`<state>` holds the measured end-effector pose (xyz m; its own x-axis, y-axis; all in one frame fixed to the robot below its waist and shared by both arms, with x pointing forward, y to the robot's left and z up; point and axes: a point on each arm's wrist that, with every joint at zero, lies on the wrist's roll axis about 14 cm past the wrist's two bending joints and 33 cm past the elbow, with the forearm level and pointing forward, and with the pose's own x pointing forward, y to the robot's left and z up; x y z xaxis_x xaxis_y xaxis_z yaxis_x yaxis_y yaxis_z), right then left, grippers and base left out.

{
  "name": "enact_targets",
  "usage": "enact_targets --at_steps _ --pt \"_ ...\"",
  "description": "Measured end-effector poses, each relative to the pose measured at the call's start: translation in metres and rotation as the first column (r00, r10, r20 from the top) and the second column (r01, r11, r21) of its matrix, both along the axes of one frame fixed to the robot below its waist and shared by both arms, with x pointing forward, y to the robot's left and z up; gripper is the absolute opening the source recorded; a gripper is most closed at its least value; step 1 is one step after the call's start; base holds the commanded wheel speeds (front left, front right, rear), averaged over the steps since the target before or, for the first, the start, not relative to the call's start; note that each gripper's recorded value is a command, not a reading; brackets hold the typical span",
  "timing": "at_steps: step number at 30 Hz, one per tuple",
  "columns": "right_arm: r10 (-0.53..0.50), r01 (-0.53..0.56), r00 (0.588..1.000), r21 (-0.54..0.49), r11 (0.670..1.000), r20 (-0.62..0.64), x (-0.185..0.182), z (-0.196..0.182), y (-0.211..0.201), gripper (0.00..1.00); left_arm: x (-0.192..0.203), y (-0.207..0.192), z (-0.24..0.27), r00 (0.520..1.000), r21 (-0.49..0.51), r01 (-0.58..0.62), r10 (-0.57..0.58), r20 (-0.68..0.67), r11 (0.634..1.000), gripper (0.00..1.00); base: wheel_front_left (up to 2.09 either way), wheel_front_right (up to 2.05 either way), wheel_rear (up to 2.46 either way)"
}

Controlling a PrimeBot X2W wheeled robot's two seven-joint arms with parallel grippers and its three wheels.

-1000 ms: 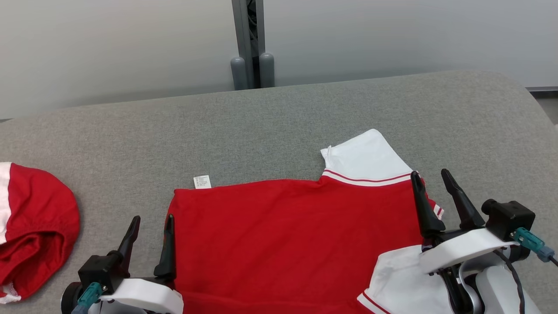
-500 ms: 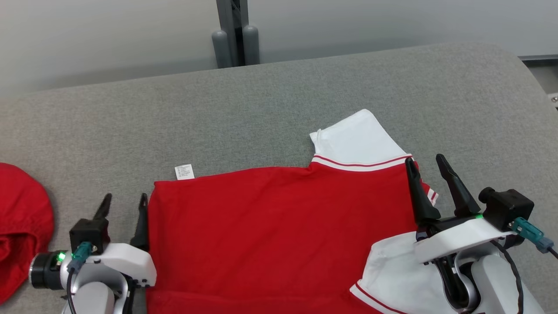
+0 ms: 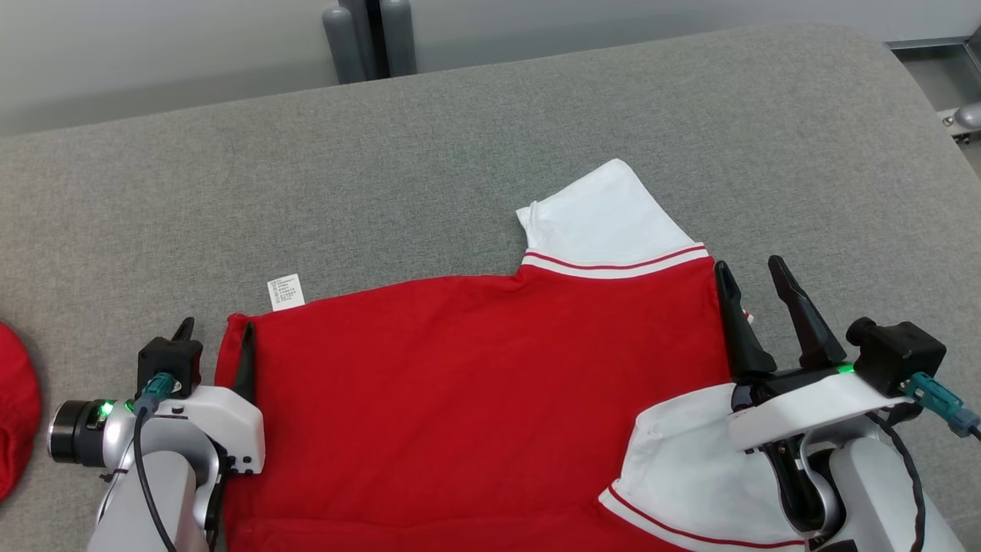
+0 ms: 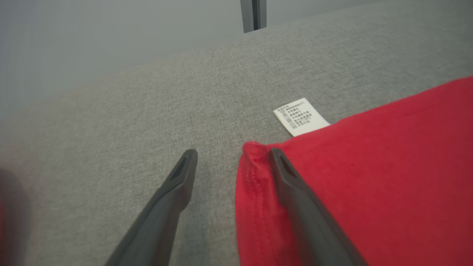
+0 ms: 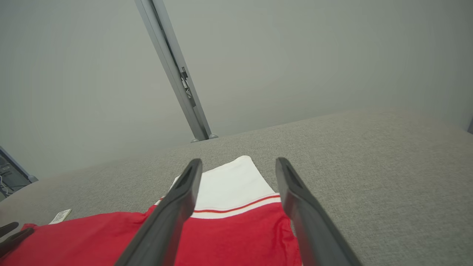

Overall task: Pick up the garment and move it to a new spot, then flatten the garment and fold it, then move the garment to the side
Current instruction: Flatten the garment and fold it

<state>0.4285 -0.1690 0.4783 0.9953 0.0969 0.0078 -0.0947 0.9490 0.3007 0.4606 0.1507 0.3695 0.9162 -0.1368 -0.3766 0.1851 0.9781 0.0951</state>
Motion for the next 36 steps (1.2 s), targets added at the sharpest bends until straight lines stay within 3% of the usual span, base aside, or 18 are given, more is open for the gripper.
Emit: enact_targets --at_steps 20,21,22,24,36 --pt "-0.002 0.002 1.0 0.002 1.0 -0.008 0.004 -0.003 0.0 1.0 0.011 -0.009 -0.007 1.0 -0.026 0.003 -0.004 -0.021 1.0 1.0 0.0 0.0 0.0" --pt "-0.003 0.003 1.0 0.002 1.0 -0.008 0.004 -0.003 -0.001 1.0 0.01 -0.01 -0.009 1.0 -0.031 0.004 -0.005 -0.027 1.0 0.79 0.0 0.0 0.0" --pt "-0.004 0.004 1.0 0.002 1.0 -0.009 0.004 -0.003 -0.001 1.0 0.01 -0.01 -0.01 0.999 -0.033 0.003 -0.004 -0.032 0.999 0.41 0.0 0.0 0.0" --pt "-0.005 0.005 1.0 0.002 1.0 -0.009 0.004 -0.004 -0.001 1.0 0.011 -0.012 -0.01 0.999 -0.039 0.003 -0.005 -0.035 0.999 0.0 0.0 0.0 0.0" --pt "-0.011 0.008 0.999 -0.059 0.998 -0.052 0.027 -0.015 -0.014 1.0 0.014 -0.014 0.006 1.0 -0.111 -0.014 0.015 0.014 0.994 0.0 0.0 0.0 0.0"
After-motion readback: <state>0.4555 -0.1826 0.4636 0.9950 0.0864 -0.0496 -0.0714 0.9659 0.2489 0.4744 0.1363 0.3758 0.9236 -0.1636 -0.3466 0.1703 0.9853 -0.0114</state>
